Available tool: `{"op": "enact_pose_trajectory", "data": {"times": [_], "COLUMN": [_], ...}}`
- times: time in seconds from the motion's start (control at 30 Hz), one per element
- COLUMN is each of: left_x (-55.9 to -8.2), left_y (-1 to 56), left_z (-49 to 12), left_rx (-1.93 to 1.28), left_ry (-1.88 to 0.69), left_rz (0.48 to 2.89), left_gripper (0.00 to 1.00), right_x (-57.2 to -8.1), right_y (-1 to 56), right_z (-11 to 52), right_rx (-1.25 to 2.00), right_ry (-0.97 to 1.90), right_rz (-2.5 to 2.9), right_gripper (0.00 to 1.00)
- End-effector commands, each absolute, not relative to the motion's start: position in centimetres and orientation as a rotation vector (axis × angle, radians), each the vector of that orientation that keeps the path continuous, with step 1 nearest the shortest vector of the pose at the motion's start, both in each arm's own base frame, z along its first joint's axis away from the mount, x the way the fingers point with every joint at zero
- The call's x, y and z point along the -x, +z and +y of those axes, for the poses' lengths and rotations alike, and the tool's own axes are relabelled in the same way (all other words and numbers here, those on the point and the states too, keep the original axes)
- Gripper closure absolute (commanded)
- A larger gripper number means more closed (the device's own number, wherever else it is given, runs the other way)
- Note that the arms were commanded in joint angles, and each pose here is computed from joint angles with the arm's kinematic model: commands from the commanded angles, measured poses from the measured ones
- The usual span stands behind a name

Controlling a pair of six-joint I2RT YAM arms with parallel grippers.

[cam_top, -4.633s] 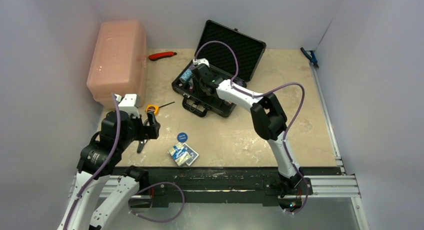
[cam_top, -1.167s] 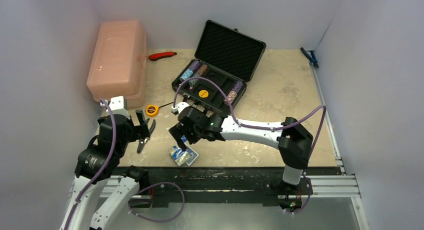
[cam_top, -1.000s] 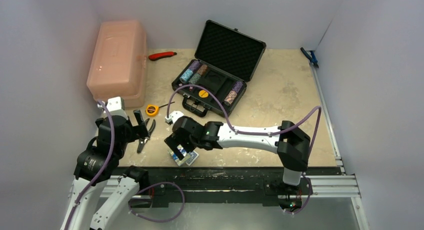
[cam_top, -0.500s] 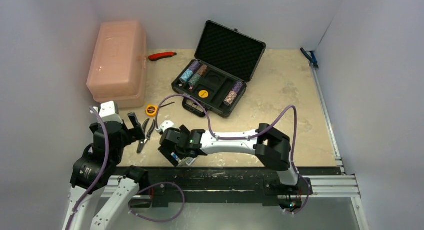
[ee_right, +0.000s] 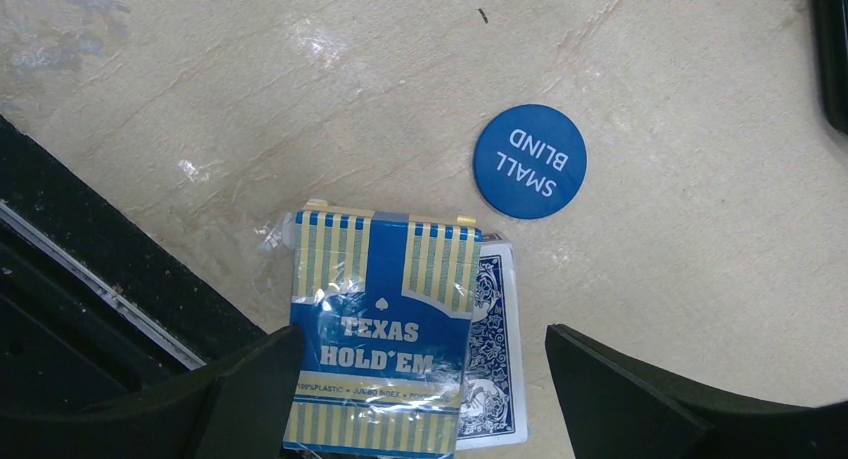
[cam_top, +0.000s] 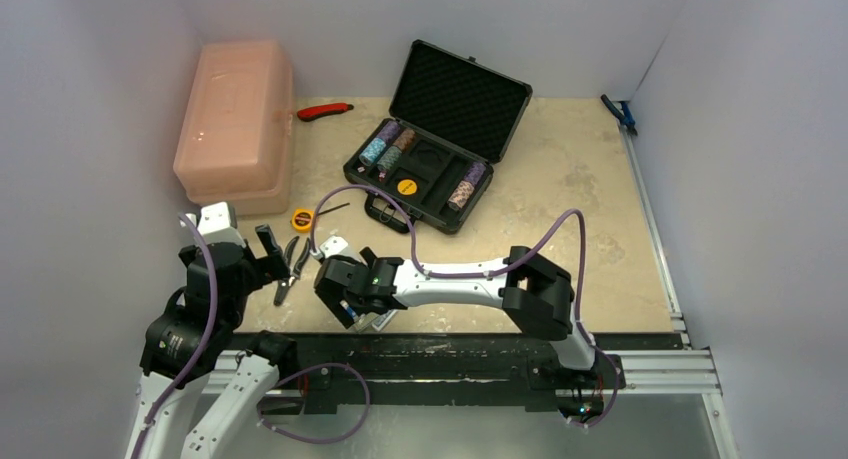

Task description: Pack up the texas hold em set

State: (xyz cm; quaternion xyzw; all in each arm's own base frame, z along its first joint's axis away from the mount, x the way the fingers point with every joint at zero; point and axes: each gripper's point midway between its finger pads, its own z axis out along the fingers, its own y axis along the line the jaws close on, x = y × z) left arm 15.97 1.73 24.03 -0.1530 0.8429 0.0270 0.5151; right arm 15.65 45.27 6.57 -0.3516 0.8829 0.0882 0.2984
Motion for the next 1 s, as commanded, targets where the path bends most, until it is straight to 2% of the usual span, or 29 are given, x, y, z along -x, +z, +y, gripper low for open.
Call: {"op": "enact_pose_trajectory", "data": {"times": [0.0,0.57,0.97], "left_x": [-16.0,-15.8,-15.9], "left_y": [25.3,25.3,25.2], "left_z": [2.0,2.1,2.0], "left_rx": [0.399,0.4,0.396], "left_ry": [0.05,0.049,0.048], "left_rz": [1.976,1.969,1.974], "left_gripper": [0.0,0.0,0.0], "right_x": [-15.5,-14.6,-14.6], "right_y": [7.9,8.4,6.9], "right_z": [46.5,47.8,47.8], "right_rx": [0.91,0.941,0.947], "right_ry": [0.286,0.37,0.337], "right_rz": [2.335,2.32,2.339], "right_gripper": [0.06,0.04,0.09]}}
